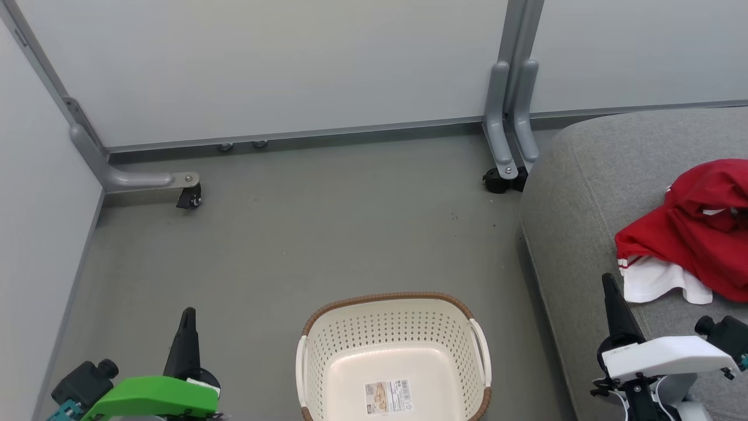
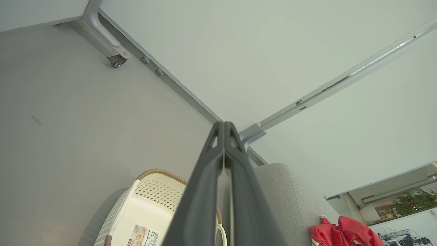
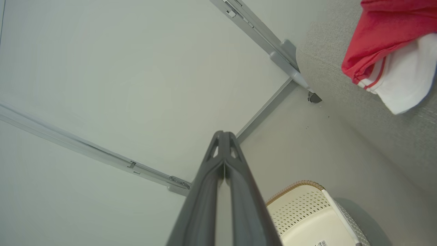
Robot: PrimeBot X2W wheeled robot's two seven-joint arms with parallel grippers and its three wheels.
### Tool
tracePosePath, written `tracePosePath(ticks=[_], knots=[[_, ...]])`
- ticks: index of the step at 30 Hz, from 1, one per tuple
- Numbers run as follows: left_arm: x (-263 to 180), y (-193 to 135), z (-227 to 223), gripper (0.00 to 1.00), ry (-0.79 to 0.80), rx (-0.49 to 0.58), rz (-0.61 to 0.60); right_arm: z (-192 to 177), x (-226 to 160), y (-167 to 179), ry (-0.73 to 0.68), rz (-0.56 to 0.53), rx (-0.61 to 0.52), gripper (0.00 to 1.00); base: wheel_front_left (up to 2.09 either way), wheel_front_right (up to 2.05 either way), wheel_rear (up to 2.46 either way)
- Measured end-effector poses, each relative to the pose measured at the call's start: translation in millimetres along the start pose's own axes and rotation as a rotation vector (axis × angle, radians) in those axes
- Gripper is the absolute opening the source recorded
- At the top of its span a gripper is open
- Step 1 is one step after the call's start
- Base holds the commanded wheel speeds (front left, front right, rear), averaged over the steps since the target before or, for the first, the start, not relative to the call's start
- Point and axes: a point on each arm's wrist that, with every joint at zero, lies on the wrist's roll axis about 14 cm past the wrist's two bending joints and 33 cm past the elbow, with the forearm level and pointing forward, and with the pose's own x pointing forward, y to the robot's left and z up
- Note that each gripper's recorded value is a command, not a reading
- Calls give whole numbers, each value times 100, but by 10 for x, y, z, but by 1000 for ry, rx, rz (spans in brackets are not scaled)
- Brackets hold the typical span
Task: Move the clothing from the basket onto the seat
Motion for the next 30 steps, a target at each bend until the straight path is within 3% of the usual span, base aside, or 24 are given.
tracePosePath(ticks=[30], knots=[[157, -31, 108, 0, 5, -310, -15, 65, 97, -90, 3, -33, 306, 0, 0, 0, 0]])
